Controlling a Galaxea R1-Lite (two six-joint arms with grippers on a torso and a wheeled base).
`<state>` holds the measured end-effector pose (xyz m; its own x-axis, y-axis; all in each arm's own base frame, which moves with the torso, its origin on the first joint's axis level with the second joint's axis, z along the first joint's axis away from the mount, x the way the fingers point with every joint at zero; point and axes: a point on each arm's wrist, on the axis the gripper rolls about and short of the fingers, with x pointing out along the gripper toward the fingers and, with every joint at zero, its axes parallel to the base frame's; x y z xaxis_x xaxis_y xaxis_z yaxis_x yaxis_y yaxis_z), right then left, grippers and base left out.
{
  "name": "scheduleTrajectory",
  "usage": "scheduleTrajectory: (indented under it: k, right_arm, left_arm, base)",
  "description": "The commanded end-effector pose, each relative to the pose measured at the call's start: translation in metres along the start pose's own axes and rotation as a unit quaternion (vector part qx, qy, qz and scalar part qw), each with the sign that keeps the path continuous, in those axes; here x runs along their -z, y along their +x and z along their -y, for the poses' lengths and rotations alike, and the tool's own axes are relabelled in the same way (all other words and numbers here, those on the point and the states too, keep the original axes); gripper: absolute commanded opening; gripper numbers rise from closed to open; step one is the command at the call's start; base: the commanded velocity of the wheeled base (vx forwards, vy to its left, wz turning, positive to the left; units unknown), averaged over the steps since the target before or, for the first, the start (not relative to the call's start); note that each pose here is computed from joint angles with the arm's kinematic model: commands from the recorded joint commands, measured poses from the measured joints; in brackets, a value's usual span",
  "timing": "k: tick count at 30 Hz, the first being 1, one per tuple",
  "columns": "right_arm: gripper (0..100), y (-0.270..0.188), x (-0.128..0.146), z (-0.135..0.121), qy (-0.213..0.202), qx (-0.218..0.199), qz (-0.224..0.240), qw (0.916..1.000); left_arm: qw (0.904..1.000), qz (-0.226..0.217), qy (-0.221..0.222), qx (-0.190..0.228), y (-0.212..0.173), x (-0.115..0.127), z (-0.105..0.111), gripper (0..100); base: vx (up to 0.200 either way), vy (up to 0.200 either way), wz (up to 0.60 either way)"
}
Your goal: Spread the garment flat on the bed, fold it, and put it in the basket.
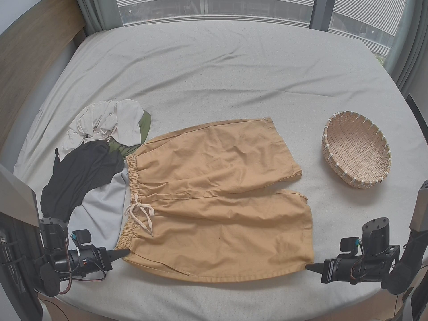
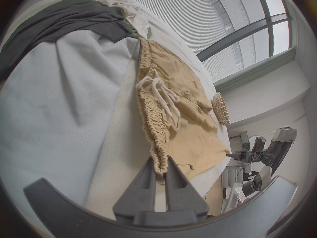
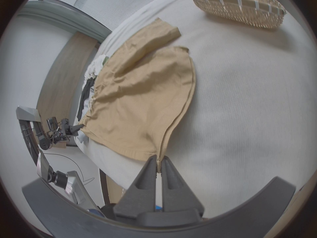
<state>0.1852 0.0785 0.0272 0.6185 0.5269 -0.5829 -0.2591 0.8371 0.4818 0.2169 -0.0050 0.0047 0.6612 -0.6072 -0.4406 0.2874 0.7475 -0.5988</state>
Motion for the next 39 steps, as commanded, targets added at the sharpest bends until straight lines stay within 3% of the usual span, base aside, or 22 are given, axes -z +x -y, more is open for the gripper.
scheduleTrajectory:
  k: [1, 10, 21, 29, 39]
  right_arm:
    - [0, -0.001, -0.023, -0.007, -0.021, -0.034, 0.092, 0.9950]
    - [0, 0.006, -0.067, -0.015, -0.031, -0.072, 0.203, 0.9760]
    - [0, 0.008, -0.114, -0.019, -0.042, -0.099, 0.288, 0.9516]
    - [0, 0.009, -0.150, -0.023, -0.039, -0.126, 0.338, 0.9318]
    - [0, 0.018, -0.167, -0.019, -0.048, -0.133, 0.354, 0.9244]
  left_arm:
    - [0.9978, 0.045, 0.042, 0.024, -0.002, -0.021, 0.011, 0]
    - [0.9878, 0.113, 0.093, 0.053, -0.003, -0.055, 0.027, 0]
    - [0.9736, 0.210, 0.067, 0.060, -0.001, -0.098, 0.048, 0]
    - [0.9713, 0.226, 0.028, 0.068, 0.009, -0.103, 0.061, 0]
    - [0.9699, 0.235, 0.023, 0.062, 0.012, -0.106, 0.060, 0]
  base:
    - [0.000, 0.000, 0.00]
    - [0.000, 0.000, 0.00]
    - [0.000, 0.000, 0.00]
    - [0.000, 0.000, 0.00]
    - [0.000, 0.000, 0.00]
